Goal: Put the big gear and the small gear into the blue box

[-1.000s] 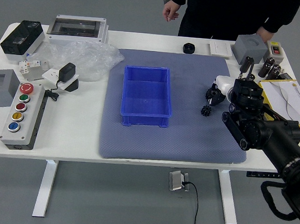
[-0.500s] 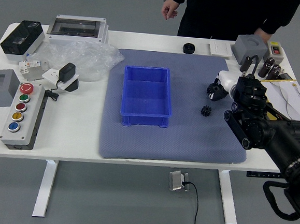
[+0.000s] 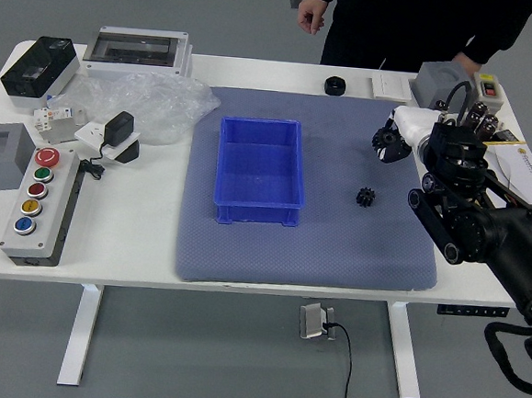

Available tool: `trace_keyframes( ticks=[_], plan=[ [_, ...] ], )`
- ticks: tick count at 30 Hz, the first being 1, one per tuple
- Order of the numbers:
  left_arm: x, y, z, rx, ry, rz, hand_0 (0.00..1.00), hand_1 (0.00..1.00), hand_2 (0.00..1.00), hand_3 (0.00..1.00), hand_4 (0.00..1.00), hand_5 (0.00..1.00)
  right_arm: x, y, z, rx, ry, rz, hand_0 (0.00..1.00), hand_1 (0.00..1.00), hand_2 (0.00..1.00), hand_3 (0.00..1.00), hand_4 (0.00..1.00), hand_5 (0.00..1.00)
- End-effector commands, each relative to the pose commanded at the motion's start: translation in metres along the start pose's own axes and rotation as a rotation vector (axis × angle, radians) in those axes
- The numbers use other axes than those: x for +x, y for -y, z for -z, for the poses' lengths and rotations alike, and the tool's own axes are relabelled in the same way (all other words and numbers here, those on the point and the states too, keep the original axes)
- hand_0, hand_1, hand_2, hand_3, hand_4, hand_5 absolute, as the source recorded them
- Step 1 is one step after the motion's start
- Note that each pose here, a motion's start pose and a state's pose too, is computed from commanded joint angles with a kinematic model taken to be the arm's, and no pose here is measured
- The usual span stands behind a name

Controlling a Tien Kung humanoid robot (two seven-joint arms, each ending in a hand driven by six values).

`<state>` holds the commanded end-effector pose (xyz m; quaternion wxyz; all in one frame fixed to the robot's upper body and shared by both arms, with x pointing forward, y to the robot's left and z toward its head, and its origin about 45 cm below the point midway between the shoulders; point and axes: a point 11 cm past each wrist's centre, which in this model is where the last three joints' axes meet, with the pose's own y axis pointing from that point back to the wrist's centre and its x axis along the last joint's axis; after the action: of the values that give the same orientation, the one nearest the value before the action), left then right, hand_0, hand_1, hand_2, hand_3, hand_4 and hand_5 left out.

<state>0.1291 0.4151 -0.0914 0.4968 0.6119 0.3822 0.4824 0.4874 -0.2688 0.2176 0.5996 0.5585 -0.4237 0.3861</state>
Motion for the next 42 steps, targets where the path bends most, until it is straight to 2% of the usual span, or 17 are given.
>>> trace_keyframes(
  ticks=[5, 9, 22, 26, 30, 33, 34, 39, 40, 42],
  plan=[
    [0.001, 0.0, 0.002, 0.002, -0.006, -0.002, 0.824, 0.786, 0.781, 0.759, 0.663, 0.379, 0.015, -0.01, 0.013, 0.048, -0.011, -0.049, 0.562, 0.458, 0.477, 0.558, 0.525, 0.188],
    [0.002, 0.0, 0.003, 0.003, -0.009, -0.003, 0.824, 0.786, 0.781, 0.759, 0.663, 0.379, 0.024, -0.022, 0.034, 0.111, -0.015, -0.087, 0.562, 0.458, 0.477, 0.558, 0.525, 0.188],
    [0.005, 0.002, 0.011, 0.016, -0.018, -0.005, 0.824, 0.786, 0.78, 0.76, 0.664, 0.379, 0.043, -0.078, 0.144, 0.408, -0.012, -0.18, 0.574, 0.462, 0.477, 0.558, 0.52, 0.184],
    [0.004, 0.002, 0.013, 0.02, -0.016, -0.004, 0.824, 0.786, 0.78, 0.76, 0.664, 0.379, 0.038, -0.089, 0.168, 0.467, -0.007, -0.175, 0.574, 0.462, 0.477, 0.558, 0.52, 0.184],
    [0.003, 0.002, 0.013, 0.021, -0.013, -0.003, 0.824, 0.786, 0.78, 0.759, 0.663, 0.381, 0.023, -0.095, 0.183, 0.499, -0.013, -0.148, 0.572, 0.462, 0.477, 0.555, 0.521, 0.183],
    [0.003, 0.002, 0.013, 0.021, -0.012, -0.002, 0.824, 0.786, 0.78, 0.759, 0.663, 0.381, 0.014, -0.095, 0.186, 0.504, -0.02, -0.128, 0.572, 0.462, 0.477, 0.555, 0.521, 0.183],
    [0.003, 0.002, 0.013, 0.022, -0.012, -0.002, 0.824, 0.786, 0.78, 0.759, 0.663, 0.379, 0.011, -0.095, 0.186, 0.504, -0.021, -0.117, 0.611, 0.513, 0.538, 0.629, 0.572, 0.242],
    [0.002, 0.002, 0.013, 0.022, -0.009, -0.001, 0.824, 0.786, 0.78, 0.759, 0.663, 0.379, 0.002, -0.091, 0.182, 0.493, -0.013, -0.065, 0.611, 0.513, 0.538, 0.629, 0.572, 0.242],
    [0.002, 0.002, 0.013, 0.022, -0.008, -0.001, 0.824, 0.786, 0.78, 0.76, 0.663, 0.378, 0.001, -0.09, 0.181, 0.49, -0.011, -0.056, 0.693, 0.641, 0.741, 0.834, 0.767, 0.404],
    [0.001, 0.002, 0.013, 0.023, -0.008, 0.0, 0.824, 0.786, 0.78, 0.76, 0.663, 0.378, -0.001, -0.088, 0.179, 0.485, -0.007, -0.039, 0.693, 0.641, 0.741, 0.834, 0.767, 0.404]
  ],
)
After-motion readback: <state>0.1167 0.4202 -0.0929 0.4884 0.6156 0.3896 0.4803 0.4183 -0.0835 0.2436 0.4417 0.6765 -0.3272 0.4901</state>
